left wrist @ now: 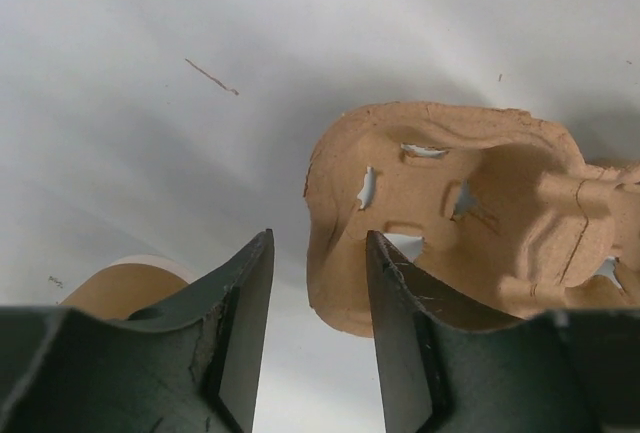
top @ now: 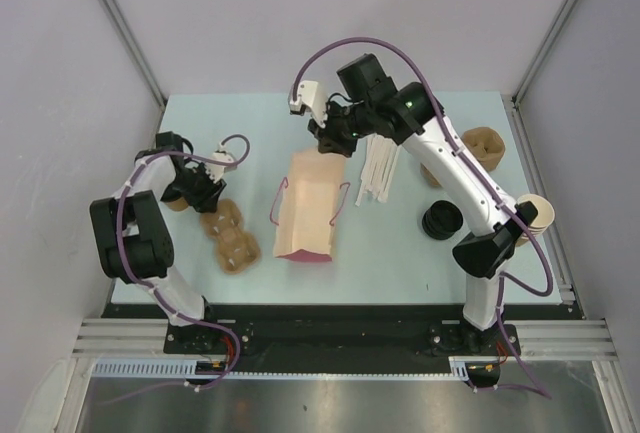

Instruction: Pack the takeout coffee

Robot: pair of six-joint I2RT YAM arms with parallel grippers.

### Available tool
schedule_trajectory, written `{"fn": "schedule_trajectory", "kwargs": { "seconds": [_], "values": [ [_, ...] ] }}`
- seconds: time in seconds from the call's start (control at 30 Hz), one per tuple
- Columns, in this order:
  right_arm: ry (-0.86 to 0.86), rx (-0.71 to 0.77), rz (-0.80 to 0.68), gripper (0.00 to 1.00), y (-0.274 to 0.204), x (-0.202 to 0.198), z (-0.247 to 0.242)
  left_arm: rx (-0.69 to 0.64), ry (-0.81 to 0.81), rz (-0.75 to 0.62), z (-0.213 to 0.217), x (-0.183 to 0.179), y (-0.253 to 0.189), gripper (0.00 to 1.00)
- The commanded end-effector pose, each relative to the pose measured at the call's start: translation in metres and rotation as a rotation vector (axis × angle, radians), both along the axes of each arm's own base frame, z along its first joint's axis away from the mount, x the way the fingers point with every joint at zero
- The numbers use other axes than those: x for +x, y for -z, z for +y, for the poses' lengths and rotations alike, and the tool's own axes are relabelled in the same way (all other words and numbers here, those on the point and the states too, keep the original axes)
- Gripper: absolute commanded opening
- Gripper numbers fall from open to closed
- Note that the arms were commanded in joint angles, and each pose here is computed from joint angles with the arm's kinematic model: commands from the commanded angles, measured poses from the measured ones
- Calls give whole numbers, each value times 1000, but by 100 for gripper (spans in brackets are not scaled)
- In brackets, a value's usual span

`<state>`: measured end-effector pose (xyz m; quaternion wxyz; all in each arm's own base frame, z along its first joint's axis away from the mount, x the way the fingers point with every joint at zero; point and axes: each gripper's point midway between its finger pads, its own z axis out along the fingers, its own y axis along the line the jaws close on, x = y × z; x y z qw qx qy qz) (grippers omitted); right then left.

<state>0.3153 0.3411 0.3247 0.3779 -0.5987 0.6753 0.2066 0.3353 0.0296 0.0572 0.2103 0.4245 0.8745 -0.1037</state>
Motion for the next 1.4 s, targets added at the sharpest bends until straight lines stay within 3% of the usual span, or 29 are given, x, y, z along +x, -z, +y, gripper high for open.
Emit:
{"fn": "schedule_trajectory", "kwargs": {
  "seconds": [0.0,0.6,0.67,0.8,0.9,1.07,1.17,1.37],
  "values": [
    [-13,49,-16,0,-28,-23,-11,-9,49,-15,-5,3,4,45],
    [-38,59,33,0,-37,-57,-30,-95,58,-2,-21,-6,-9,7],
    [-41,60,41,0,-39,-62,-33,-92,57,-2,-21,-7,-9,8],
    [-45,67,53,0,-45,-73,-40,-88,32,16,-19,-4,-4,26],
    [-44,63,66,0,-44,-77,-43,-99,16,26,-20,-2,-3,33],
    [-47,41,92,0,-32,-78,-43,-111,11,40,-23,-4,0,35],
    [-34,31,103,0,-24,-69,-39,-120,11,30,-24,-5,-1,29],
    [0,-5,126,0,-5,-53,-38,-139,23,52,-31,-11,-6,6]
  ]
}}
